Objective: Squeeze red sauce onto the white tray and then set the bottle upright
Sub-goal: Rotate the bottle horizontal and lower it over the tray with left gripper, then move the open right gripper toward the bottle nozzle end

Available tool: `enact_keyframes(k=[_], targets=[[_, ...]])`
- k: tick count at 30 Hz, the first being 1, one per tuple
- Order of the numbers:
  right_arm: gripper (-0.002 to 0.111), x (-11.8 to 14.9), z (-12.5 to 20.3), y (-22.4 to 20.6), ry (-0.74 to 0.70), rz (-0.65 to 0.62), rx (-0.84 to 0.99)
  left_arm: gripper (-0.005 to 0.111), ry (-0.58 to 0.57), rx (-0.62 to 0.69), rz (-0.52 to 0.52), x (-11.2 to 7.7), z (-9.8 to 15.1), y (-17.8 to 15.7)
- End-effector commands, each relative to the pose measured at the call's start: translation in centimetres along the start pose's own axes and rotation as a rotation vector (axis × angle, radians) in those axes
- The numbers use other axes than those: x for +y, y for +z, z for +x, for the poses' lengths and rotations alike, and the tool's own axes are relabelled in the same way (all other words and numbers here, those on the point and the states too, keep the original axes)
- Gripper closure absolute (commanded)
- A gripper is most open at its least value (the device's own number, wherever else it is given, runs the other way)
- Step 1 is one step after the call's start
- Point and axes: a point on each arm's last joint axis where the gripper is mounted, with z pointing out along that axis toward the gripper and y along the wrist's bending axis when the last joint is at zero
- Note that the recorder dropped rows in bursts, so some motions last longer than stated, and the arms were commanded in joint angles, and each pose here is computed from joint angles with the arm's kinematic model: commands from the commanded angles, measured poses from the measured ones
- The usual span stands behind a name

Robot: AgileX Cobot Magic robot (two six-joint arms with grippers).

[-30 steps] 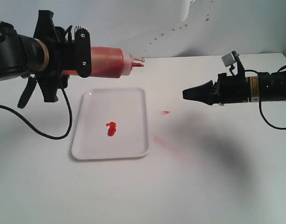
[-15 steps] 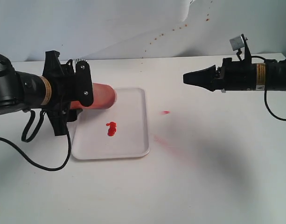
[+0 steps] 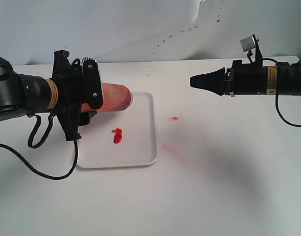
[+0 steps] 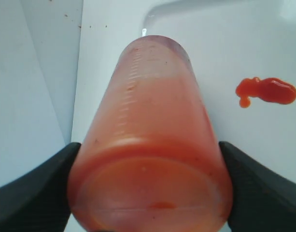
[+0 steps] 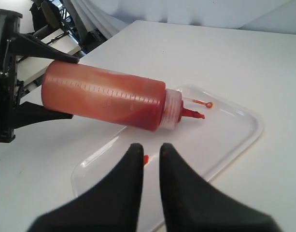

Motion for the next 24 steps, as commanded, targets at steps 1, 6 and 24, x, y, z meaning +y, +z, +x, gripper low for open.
enact_keyframes(k=[1, 6, 24], targets=[[0.063, 1.7, 0.1, 2.1, -0.017, -0.069, 0.035, 0.107, -0.035, -0.033, -0.017, 0.4, -0.3, -0.4], [0.015, 3.3, 0.8, 4.9, -0.059, -0.099, 0.106, 0.107, -0.043, -0.044, -0.018, 0.4, -0.4, -0.4], [0.013, 4.2, 1.3, 10.1, -0.949, 0.095, 0.206, 0.107, -0.021, -0.119, -0.030, 0.5, -1.1, -0.4]])
